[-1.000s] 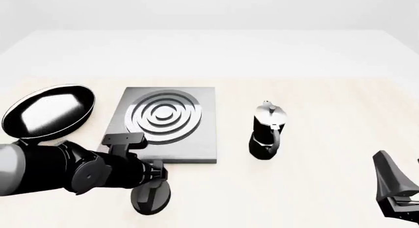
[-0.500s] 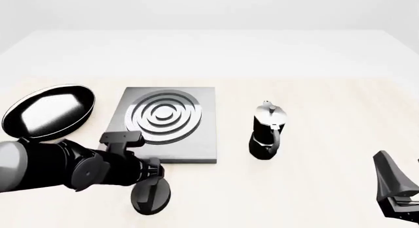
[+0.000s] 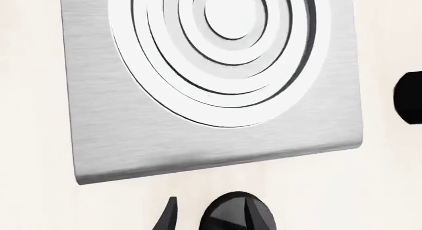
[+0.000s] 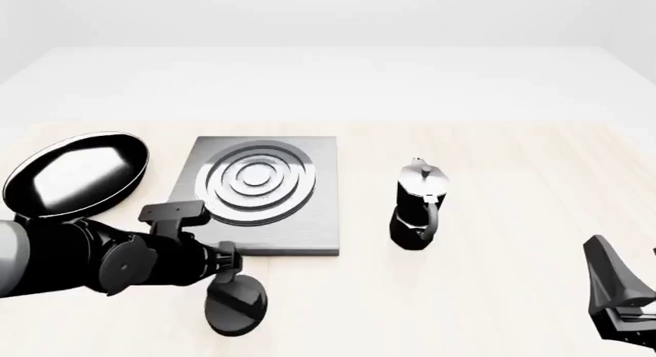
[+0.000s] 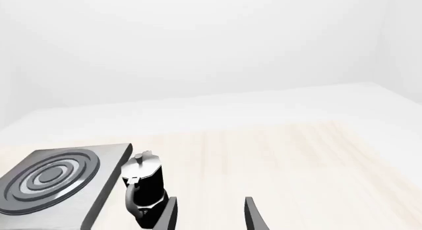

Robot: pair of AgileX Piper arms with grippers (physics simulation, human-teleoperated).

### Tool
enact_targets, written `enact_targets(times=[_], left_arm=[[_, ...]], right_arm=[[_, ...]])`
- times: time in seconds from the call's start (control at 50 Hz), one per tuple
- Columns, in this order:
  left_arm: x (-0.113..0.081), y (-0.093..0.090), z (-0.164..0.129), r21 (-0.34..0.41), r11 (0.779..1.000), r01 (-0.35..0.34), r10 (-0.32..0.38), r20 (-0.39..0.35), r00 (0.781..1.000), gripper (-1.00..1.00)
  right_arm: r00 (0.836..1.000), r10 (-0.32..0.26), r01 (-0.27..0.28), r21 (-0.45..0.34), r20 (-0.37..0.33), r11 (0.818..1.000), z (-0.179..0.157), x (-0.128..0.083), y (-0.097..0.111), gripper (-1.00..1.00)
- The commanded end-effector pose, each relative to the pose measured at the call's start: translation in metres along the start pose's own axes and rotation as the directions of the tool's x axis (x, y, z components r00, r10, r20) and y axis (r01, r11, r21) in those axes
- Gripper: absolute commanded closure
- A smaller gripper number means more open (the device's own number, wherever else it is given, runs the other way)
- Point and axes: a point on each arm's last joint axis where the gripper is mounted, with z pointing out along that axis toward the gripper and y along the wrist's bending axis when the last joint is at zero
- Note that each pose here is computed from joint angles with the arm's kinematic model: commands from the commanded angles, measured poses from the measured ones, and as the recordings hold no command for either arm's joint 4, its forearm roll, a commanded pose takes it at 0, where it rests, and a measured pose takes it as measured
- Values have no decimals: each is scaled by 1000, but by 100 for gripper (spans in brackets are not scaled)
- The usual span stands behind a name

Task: Turn on the stove and put the moka pot on it.

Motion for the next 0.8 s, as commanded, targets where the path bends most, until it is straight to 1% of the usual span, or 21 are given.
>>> enact_targets(times=[0.02,0.16,0.2,0.24,0.26,0.28,0.34,0.38,0.42,0.44,0.54,0.56,0.6,0.62,0.64,0.66,0.68,0.7,0.74,0.78,0.8], left_arm=[[6,12,-4,-23,1000,11,-11,-1,1000,-100],[6,16,-11,-26,1000,17,-17,20,1000,-100],[-10,20,-26,-31,999,-24,26,88,996,-100],[-15,22,-32,-30,1000,-6,9,119,993,-100],[-22,23,-41,-28,1000,-10,14,161,987,-100],[-30,25,-53,-34,999,-38,45,216,975,-100],[-35,31,-74,-30,999,-9,18,321,947,-100],[-36,32,-94,-36,998,-46,57,405,912,-100],[-34,40,-109,-56,998,-33,56,477,877,-100],[-32,40,-110,-52,998,-32,53,486,872,-100],[-17,50,-160,-187,976,-115,212,666,715,-100],[-13,52,-169,-198,975,-100,212,698,684,-100],[-8,53,-174,-211,973,-96,221,716,662,-100],[-2,54,-183,-224,971,-84,226,748,624,-100],[3,53,-188,-211,975,-77,214,769,603,-100],[12,53,-195,-255,961,-105,269,785,557,-100],[17,54,-201,-243,967,-74,245,811,531,-100],[19,56,-204,-192,981,-13,170,834,524,-100],[29,61,-210,-220,975,32,178,858,481,-100],[35,61,-214,-186,980,70,134,881,453,-100],[40,63,-216,-215,973,84,159,888,432,-100]], right_arm=[[1000,-5,5,-2,-2,1000,1,0,0,-100],[1000,-25,25,-4,-9,1000,2,0,0,-100],[999,-49,49,1,-3,999,2,-5,0,-100],[995,-72,70,27,62,997,-6,-24,1,-100],[992,-110,109,19,63,994,-8,-30,2,-100],[993,-99,98,6,58,995,-9,-36,3,-100],[996,-86,87,-39,14,995,-10,-48,6,-100],[995,-102,101,-53,-14,993,-5,-52,8,-100],[994,-102,99,-65,-47,993,0,-59,9,-100],[992,-112,109,-66,-53,992,1,-59,9,-100],[987,-113,100,-118,-110,988,9,-72,14,-100],[987,-111,97,-124,-114,988,9,-76,15,-100],[981,-140,123,-127,-135,984,14,-77,15,-100],[984,-116,98,-130,-135,987,13,-82,16,-100],[983,-100,81,-131,-154,988,16,-84,17,-100],[978,-121,98,-139,-170,985,19,-85,18,-100],[978,-124,102,-136,-167,985,19,-88,18,-100],[977,-126,102,-140,-172,985,19,-91,18,-100],[969,-145,115,-153,-201,982,25,-93,20,-100],[970,-128,95,-164,-206,982,25,-98,22,-100],[968,-130,95,-165,-214,982,27,-100,22,-100]])
